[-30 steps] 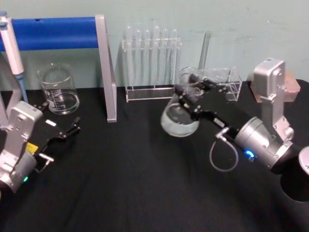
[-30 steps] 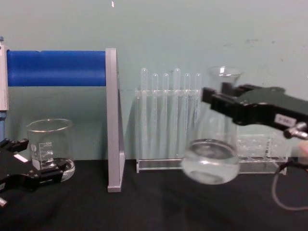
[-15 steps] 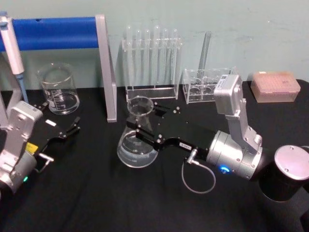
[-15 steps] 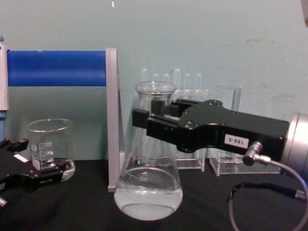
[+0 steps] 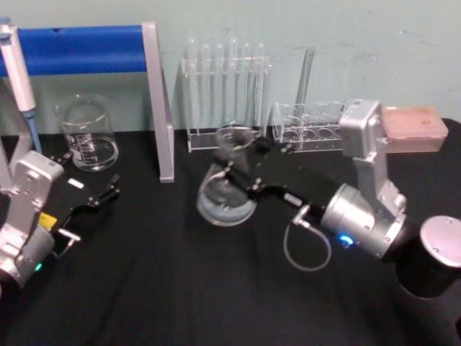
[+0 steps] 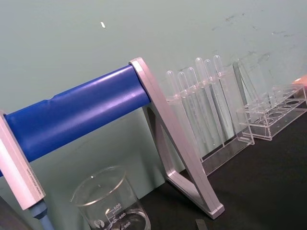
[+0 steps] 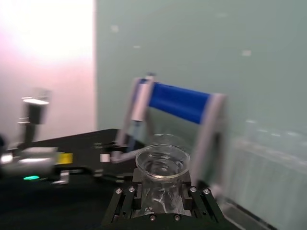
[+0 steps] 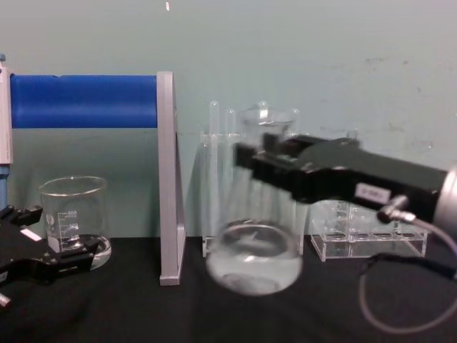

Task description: Grasp the erlenmeyer flask with one hand, shake it three times, then place it back.

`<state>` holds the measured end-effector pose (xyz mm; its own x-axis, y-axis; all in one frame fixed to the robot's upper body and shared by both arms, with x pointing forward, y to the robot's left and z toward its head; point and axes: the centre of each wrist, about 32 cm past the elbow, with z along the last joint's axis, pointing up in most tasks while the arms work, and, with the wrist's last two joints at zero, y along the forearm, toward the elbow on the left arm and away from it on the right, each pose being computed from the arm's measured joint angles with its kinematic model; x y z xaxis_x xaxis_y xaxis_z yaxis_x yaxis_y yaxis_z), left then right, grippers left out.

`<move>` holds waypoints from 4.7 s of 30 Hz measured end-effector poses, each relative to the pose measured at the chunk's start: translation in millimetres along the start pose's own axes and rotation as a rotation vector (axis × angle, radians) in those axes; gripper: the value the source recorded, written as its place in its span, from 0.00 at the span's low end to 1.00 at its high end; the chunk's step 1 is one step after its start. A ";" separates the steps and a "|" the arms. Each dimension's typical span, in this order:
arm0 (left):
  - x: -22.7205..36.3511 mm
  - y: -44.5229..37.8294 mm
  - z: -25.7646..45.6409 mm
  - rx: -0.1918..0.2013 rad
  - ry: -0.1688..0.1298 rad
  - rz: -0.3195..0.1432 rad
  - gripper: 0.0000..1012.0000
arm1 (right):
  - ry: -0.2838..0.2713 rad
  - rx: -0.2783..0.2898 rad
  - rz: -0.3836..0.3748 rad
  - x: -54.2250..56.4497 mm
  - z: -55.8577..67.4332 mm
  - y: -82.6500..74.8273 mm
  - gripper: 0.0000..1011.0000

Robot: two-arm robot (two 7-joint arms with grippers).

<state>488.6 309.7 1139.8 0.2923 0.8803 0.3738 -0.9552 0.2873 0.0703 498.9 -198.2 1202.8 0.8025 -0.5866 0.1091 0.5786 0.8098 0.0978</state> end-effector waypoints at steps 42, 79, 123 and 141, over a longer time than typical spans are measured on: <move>0.0 0.0 0.0 0.000 0.000 0.000 0.99 | -0.044 -0.037 -0.350 21.0 6.8 -36.9 0.45; 0.0 0.0 0.0 0.000 0.000 0.000 0.99 | -0.014 -0.035 -0.284 20.1 6.8 -31.3 0.45; 0.0 0.0 0.0 0.000 0.000 0.000 0.99 | 0.010 -0.051 -0.071 -1.2 4.4 -11.5 0.45; 0.0 0.0 0.0 0.000 0.000 0.000 0.99 | 0.018 -0.034 -0.137 4.7 2.9 -16.9 0.45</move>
<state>488.6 309.7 1139.8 0.2923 0.8803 0.3737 -0.9552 0.2873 0.0703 492.5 -214.7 1204.5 0.7181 -0.6914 0.0793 0.6871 0.7225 0.0770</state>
